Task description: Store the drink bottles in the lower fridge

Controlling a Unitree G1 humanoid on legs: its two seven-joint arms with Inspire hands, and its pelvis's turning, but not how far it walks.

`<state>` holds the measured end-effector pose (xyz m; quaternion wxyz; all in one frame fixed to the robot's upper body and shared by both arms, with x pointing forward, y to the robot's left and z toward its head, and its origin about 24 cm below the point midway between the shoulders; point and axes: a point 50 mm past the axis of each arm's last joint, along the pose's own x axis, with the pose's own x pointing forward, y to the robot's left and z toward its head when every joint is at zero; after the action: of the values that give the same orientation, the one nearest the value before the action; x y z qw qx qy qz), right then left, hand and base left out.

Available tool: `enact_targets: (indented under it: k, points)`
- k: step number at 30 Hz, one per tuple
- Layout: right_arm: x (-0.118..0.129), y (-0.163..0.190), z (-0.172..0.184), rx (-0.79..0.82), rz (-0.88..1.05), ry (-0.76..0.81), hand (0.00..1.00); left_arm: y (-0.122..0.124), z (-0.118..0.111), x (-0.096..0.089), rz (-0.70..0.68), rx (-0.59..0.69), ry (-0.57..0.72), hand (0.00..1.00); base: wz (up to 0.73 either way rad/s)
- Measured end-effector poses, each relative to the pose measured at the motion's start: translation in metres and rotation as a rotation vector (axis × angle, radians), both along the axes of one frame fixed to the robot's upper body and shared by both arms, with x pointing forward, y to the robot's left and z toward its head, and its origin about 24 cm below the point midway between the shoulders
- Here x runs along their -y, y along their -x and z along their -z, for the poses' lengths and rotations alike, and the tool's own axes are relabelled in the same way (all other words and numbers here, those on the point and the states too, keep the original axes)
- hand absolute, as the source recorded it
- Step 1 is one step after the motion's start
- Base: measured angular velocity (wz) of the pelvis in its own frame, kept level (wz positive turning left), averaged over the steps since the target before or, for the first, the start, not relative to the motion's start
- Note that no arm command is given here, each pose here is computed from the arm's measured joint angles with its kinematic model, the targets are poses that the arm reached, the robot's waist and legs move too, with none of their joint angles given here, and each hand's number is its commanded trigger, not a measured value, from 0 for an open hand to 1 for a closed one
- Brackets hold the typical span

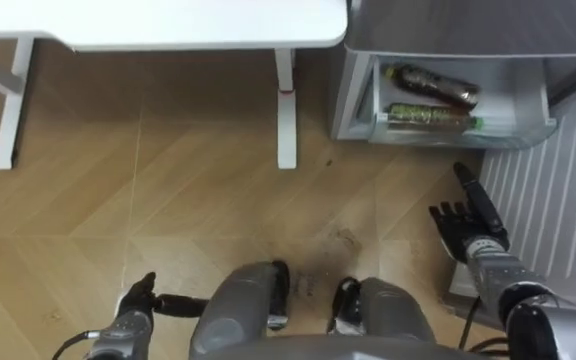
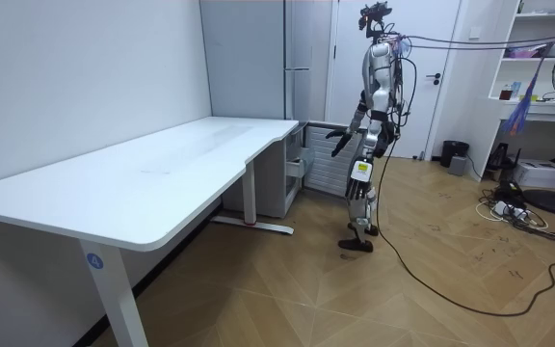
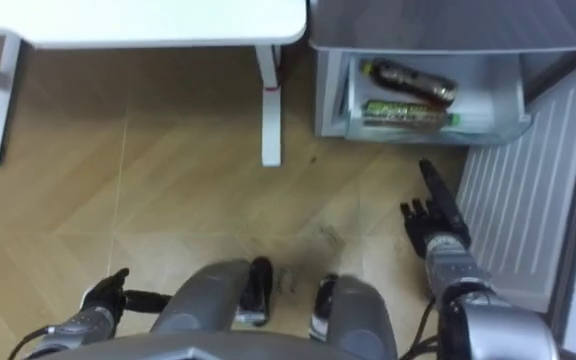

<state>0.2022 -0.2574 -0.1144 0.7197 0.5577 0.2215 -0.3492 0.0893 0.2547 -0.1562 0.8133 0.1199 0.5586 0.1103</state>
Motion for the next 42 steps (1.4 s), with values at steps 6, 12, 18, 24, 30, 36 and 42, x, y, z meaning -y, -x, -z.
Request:
enact_targets:
  k: [6, 12, 18, 24, 30, 36, 42]
  points:
    - [0.040, -0.032, -0.037, 0.140, 0.065, 0.067, 0.00, -0.001, -0.006, -0.018, 0.034, -0.024, -0.064, 0.00, 0.04]
    - [0.064, -0.079, -0.091, 0.339, 0.100, 0.113, 0.00, -0.007, -0.009, -0.025, -0.011, -0.003, -0.062, 0.00, 0.06]
    - [0.073, -0.107, -0.134, 0.496, 0.108, 0.153, 0.00, -0.011, -0.012, -0.028, -0.019, 0.018, -0.063, 0.00, 0.05]
    - [0.073, -0.113, -0.143, 0.527, 0.112, 0.162, 0.00, -0.008, -0.014, -0.035, -0.037, 0.018, -0.072, 0.00, 0.02]
    - [0.075, -0.114, -0.146, 0.501, 0.147, 0.170, 0.00, -0.006, -0.015, -0.039, -0.083, 0.049, -0.064, 0.00, 0.00]
    - [0.078, -0.115, -0.150, 0.487, 0.156, 0.173, 0.00, 0.011, -0.015, -0.043, -0.104, 0.028, -0.068, 0.00, 0.04]
    - [0.072, -0.125, -0.165, 0.519, 0.125, 0.180, 0.00, 0.017, -0.018, -0.050, -0.097, 0.029, -0.082, 0.00, -0.05]
